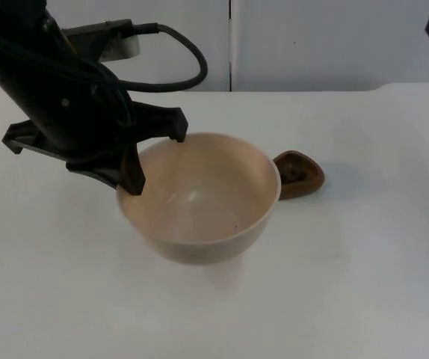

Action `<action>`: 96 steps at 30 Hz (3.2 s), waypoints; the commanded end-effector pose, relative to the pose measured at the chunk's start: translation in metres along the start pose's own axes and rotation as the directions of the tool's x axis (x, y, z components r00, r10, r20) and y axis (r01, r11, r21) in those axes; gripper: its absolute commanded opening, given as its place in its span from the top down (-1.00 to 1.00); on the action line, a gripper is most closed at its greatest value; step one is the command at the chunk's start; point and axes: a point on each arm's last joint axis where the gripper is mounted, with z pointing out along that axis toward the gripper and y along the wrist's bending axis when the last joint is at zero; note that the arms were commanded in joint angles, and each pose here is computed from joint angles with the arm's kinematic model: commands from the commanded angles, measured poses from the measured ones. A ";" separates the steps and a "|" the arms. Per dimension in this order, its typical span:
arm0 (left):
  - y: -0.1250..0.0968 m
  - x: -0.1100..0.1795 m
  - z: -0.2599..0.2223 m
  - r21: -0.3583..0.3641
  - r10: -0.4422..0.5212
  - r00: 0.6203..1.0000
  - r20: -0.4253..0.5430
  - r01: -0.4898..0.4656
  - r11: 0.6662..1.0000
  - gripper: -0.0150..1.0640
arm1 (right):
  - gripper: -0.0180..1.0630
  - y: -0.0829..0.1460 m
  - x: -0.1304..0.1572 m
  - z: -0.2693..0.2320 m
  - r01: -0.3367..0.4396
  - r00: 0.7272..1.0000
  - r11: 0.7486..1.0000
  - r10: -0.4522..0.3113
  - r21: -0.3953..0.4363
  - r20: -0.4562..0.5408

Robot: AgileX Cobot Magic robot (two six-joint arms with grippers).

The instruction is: Pick up the bowl with the left hand and pour the coffee beans from the cup into the bowl with the right hand.

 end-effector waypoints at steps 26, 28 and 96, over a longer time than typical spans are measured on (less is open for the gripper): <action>-0.001 -0.001 -0.003 0.010 -0.018 1.000 0.025 0.017 1.000 0.98 | -0.98 0.003 -0.048 0.103 0.041 0.991 0.999 -0.038 0.025 -0.127; -0.001 -0.001 -0.003 0.010 -0.018 1.000 0.025 0.017 1.000 0.98 | -0.98 0.006 -0.049 0.108 0.047 0.991 0.999 -0.043 0.023 -0.128; -0.001 -0.001 -0.003 0.011 -0.020 0.999 0.025 0.019 1.000 0.98 | -0.80 0.031 -0.065 0.274 0.048 0.986 0.996 -0.036 0.072 -0.165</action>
